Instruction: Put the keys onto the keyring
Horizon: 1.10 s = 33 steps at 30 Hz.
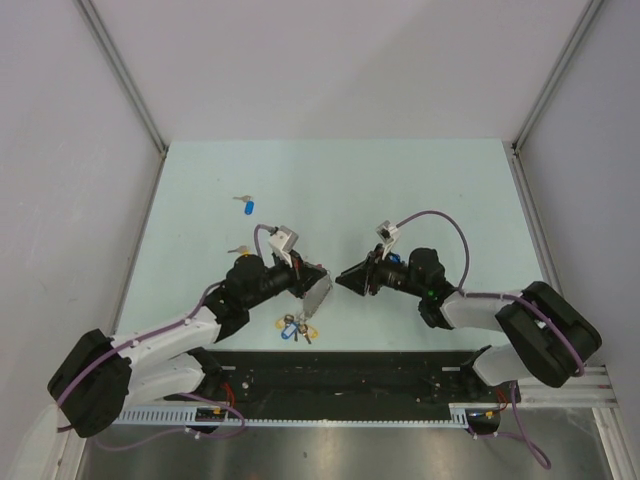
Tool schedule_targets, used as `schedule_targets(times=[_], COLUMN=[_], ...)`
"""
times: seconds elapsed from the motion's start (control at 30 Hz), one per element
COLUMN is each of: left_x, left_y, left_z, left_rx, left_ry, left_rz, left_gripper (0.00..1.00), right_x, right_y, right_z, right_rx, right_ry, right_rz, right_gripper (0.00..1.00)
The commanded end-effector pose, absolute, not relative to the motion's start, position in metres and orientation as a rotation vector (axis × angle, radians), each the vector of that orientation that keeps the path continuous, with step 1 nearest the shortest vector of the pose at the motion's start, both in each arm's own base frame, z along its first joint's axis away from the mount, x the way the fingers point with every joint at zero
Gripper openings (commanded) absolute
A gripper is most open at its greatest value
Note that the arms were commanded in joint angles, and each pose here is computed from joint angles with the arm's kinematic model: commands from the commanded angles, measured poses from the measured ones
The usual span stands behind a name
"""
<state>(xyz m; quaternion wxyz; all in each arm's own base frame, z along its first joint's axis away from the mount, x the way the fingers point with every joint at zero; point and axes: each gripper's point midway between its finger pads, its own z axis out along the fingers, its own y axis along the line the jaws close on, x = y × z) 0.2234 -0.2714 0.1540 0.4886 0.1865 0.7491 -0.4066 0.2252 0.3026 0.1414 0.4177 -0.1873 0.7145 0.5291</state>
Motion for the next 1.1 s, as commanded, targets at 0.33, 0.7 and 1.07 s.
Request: schedule_targets(times=[0.33,0.7,1.07], left_x=[0.215,0.212,0.209], left_y=[-0.281,-0.281,-0.284], left_z=[0.179,0.184,0.184], left_rx=[0.469,0.472,0.486], left_ry=[1.702,1.678,1.67], left_rz=[-1.086,-1.101,-1.122], left_gripper=[0.0,0.0,0.0], right_x=[0.228,0.231,0.228], right_y=[0.322,0.327,0.33], right_z=[0.18,0.173,0.18], right_rx=[-0.504,-0.518,-0.533], right_ry=[1.606,1.622,1.59], right_rz=[1.438,1.444,1.472], right_gripper=[0.3,0.14,0.17])
